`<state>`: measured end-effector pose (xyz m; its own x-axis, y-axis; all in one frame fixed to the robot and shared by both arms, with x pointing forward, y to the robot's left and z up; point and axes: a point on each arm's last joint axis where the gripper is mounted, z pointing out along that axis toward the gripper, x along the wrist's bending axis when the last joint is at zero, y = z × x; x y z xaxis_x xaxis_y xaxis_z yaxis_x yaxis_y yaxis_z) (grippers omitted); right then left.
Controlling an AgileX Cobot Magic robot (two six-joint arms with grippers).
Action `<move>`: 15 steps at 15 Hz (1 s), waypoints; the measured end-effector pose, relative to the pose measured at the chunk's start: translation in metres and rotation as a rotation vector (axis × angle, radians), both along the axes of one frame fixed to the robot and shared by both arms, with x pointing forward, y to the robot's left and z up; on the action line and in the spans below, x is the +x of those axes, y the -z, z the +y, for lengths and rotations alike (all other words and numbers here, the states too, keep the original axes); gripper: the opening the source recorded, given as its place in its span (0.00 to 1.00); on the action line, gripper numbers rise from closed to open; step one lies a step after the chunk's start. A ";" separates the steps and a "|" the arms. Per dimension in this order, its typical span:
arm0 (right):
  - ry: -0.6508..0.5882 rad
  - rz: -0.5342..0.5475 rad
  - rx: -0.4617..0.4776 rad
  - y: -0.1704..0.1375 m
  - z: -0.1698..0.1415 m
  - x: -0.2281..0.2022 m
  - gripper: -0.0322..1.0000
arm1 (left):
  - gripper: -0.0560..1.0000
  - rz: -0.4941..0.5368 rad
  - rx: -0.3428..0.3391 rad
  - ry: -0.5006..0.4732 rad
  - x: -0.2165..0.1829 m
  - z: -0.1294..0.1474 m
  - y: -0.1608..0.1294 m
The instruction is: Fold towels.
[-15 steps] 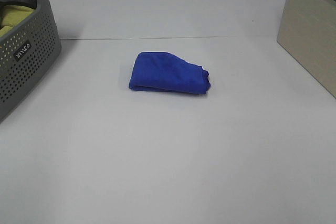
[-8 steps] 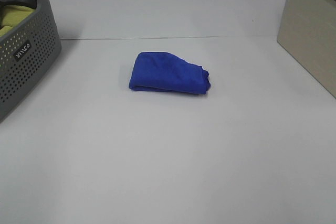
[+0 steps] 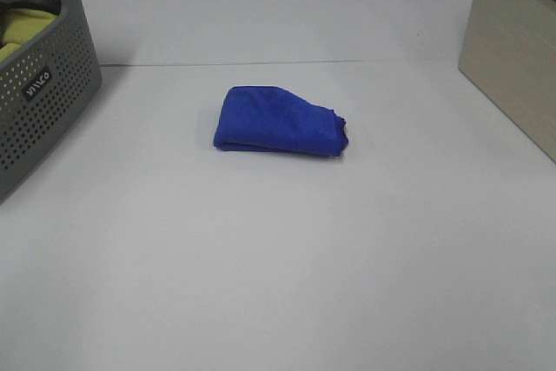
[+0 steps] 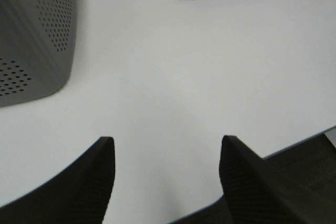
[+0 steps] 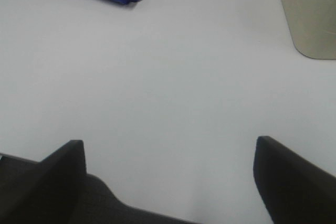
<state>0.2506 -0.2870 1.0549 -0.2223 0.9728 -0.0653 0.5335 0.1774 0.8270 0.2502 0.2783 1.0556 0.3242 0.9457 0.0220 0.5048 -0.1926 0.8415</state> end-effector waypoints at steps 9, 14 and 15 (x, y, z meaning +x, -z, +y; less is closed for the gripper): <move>0.019 -0.133 0.012 -0.001 0.000 -0.020 0.83 | 0.59 -0.130 -0.001 -0.011 -0.020 0.000 0.000; 0.016 -0.130 0.017 0.000 0.001 -0.020 0.83 | 0.59 -0.131 -0.001 -0.011 -0.021 0.000 0.000; 0.016 -0.130 0.017 0.000 0.001 -0.020 0.83 | 0.59 -0.131 -0.001 -0.011 -0.021 0.000 0.000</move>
<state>0.2309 -0.2862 1.0546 -0.1972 0.9774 -0.0763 0.4246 0.1553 0.8920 0.2296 0.2784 1.0557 0.3084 0.9492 0.0629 0.3925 -0.1872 0.9005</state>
